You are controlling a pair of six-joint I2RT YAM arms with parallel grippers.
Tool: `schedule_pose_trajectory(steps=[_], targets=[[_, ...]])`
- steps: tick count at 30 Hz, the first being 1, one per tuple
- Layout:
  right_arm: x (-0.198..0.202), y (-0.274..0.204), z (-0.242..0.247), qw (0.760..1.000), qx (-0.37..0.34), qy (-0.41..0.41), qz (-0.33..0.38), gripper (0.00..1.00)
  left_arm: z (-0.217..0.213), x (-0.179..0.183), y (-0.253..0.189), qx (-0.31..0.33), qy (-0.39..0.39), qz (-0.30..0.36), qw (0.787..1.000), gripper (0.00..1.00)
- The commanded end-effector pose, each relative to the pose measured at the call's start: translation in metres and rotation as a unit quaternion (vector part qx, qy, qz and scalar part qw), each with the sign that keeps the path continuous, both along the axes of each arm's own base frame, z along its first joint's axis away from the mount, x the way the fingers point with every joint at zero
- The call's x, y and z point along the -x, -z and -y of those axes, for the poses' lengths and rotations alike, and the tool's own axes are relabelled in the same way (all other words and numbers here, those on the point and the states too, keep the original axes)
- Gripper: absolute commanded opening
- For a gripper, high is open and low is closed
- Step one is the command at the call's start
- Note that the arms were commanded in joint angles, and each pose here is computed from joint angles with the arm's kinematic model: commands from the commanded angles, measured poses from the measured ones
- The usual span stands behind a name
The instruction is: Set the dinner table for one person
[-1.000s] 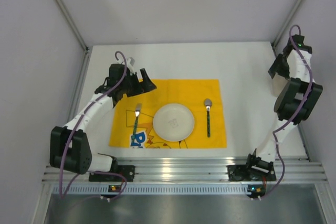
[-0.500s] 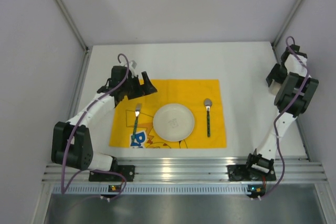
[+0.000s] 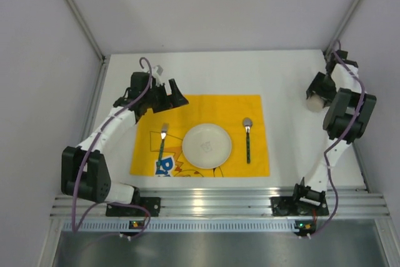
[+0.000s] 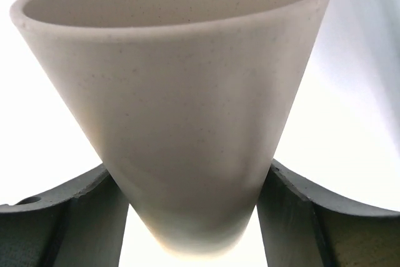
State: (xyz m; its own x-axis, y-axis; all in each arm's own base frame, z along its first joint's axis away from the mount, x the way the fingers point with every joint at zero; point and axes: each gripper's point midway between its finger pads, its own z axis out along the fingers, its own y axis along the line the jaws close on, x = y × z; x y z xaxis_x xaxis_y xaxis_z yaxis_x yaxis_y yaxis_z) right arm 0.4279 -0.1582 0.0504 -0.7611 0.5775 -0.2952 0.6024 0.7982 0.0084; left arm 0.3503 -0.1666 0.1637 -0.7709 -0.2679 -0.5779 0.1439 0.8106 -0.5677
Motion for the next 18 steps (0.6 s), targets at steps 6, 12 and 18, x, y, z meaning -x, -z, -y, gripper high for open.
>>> schedule_pose_trajectory(steps=[6,12,18], targets=[[0.033,-0.141,-0.287,0.933,-0.144,-0.282,0.174,0.04,0.055,-0.033,-0.092,0.133,0.115,0.093,0.98,0.99],[0.13,-0.186,-0.38,0.846,-0.224,-0.412,0.252,0.0,0.08,-0.06,-0.118,0.247,0.09,-0.017,0.965,0.99],[0.184,-0.177,-0.39,0.819,-0.243,-0.456,0.249,0.0,0.097,-0.056,-0.139,0.279,0.098,-0.032,0.955,0.99]])
